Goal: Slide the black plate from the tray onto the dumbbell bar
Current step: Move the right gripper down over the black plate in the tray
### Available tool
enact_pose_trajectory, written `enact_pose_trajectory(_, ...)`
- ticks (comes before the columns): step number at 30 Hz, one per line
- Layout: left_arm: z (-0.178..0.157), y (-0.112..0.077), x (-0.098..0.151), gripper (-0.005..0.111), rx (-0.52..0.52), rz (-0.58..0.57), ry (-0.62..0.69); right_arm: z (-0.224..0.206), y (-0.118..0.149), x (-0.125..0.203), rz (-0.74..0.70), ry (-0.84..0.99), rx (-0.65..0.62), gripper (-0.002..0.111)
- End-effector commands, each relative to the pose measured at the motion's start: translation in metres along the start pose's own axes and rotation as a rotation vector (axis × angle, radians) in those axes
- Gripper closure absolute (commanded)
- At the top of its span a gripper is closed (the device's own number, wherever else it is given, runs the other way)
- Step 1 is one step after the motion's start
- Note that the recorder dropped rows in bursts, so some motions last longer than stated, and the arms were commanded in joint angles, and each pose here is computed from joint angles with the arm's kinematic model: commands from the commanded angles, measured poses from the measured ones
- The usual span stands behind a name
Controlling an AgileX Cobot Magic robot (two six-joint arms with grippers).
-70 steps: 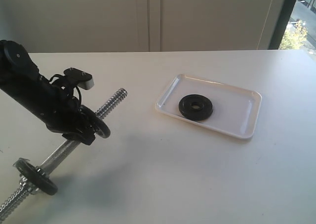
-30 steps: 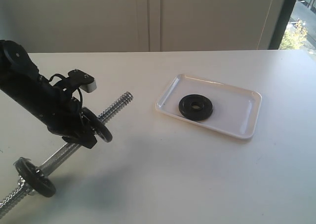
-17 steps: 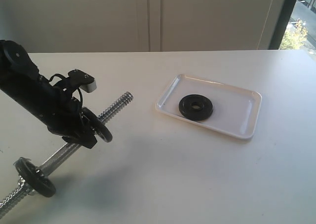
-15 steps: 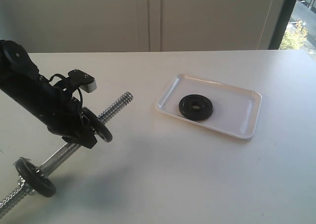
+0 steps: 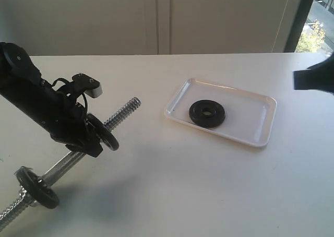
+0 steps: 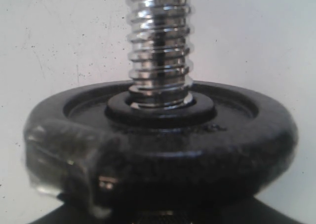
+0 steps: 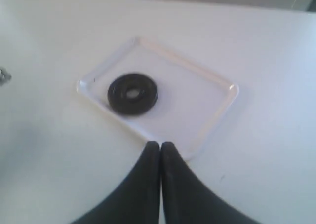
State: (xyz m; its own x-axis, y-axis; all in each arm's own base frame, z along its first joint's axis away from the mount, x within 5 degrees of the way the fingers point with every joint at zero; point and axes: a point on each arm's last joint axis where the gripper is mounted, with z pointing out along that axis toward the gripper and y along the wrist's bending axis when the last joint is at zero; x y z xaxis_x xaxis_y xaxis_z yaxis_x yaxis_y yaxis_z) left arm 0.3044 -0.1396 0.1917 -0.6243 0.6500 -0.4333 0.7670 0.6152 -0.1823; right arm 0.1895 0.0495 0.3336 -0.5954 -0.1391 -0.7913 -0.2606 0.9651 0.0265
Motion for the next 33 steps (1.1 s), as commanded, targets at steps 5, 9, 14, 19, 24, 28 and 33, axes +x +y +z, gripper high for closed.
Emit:
enact_pose_trajectory(5,-0.012,-0.006,-0.012,0.107,0.007,-0.035,-0.088,0.083,0.037,-0.043,-0.209,0.210,-0.101,0.108)
enact_pose_trajectory(9,-0.012,-0.005,-0.013,0.107,-0.003,-0.036,-0.095,0.117,0.058,-0.052,-0.342,0.266,-0.095,0.108)
enact_pose_trajectory(14,-0.012,-0.003,-0.014,0.107,-0.017,-0.044,-0.112,0.151,0.075,-0.063,-0.396,0.294,-0.096,0.108)
enact_pose_trajectory(19,-0.012,-0.004,-0.013,0.107,-0.008,-0.043,-0.106,0.174,0.079,-0.072,-0.404,0.304,-0.090,0.108)
enact_pose_trajectory(24,-0.012,-0.004,-0.013,0.107,-0.006,-0.043,-0.105,0.196,0.083,-0.080,-0.402,0.301,-0.088,0.108)
enact_pose_trajectory(28,-0.012,-0.007,-0.011,0.107,0.030,-0.041,-0.078,0.226,0.071,-0.078,-0.384,0.357,-0.063,0.108)
enact_pose_trajectory(33,-0.012,-0.007,-0.011,0.107,0.025,-0.042,-0.082,0.267,0.060,-0.061,-0.353,0.436,-0.050,0.107)
